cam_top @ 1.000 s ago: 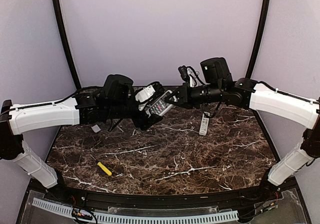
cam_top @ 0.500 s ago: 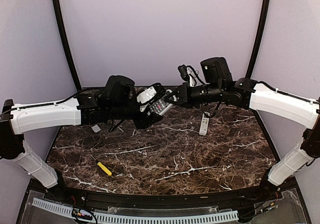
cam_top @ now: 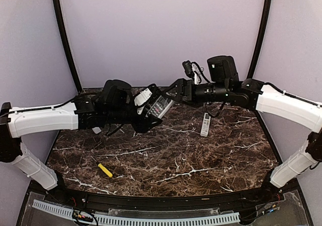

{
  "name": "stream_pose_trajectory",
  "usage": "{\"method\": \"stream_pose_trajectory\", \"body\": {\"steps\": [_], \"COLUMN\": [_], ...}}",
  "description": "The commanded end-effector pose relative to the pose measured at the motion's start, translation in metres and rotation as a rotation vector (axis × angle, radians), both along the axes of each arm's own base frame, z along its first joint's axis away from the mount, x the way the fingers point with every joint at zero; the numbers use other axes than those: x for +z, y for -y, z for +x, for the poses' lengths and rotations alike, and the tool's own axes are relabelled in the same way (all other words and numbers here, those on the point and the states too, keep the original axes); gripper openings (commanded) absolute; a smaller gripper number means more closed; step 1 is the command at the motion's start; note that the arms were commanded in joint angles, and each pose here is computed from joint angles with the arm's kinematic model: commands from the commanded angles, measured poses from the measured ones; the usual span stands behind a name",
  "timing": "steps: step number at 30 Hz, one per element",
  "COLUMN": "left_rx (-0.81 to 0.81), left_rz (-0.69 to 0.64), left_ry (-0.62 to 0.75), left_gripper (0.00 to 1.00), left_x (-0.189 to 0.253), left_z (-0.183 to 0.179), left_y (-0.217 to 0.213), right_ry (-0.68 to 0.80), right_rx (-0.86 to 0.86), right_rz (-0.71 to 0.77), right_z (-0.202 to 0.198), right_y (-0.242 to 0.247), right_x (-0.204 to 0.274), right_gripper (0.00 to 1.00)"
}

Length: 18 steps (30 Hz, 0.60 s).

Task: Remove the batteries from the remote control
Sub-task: Pass from the right arm to the left

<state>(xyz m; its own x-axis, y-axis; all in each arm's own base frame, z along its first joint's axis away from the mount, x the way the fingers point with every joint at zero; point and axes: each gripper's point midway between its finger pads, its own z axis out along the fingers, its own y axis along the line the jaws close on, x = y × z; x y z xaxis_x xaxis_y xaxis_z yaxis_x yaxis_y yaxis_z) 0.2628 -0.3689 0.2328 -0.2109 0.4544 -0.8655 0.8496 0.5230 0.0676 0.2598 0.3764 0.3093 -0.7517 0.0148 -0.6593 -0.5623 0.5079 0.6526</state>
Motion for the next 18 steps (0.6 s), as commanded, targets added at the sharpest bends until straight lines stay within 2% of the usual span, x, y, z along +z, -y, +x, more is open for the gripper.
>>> {"method": "stream_pose_trajectory", "body": {"steps": [1,5,9,15,18], "left_rx": [0.03,-0.002,-0.085,-0.258,-0.368], "left_rz": [-0.124,-0.25,-0.397,-0.585,-0.617], "left_ry": [-0.049,-0.205,-0.373,-0.458,-0.501], "left_gripper": [0.22,0.21,0.21,0.22,0.22], "left_x": [0.024,0.031,0.039,0.083,0.096], "left_z": [-0.009,-0.02,-0.037,-0.064,-0.082], "left_y": [-0.008,-0.015,-0.02,-0.026,-0.023], "right_ry": [0.062,0.116,0.205,0.251,0.235], "right_rx": [-0.049,0.004,0.173,0.281,0.29], "right_rz": [0.031,0.104,0.242,0.262,0.262], "right_z": [0.003,-0.006,-0.036,-0.057,-0.056], "right_y": [0.015,0.018,0.01,-0.007,-0.016], "right_x": [0.018,0.028,0.056,0.069,0.067], "right_gripper": [0.96,0.98,0.99,0.99,0.99]}}
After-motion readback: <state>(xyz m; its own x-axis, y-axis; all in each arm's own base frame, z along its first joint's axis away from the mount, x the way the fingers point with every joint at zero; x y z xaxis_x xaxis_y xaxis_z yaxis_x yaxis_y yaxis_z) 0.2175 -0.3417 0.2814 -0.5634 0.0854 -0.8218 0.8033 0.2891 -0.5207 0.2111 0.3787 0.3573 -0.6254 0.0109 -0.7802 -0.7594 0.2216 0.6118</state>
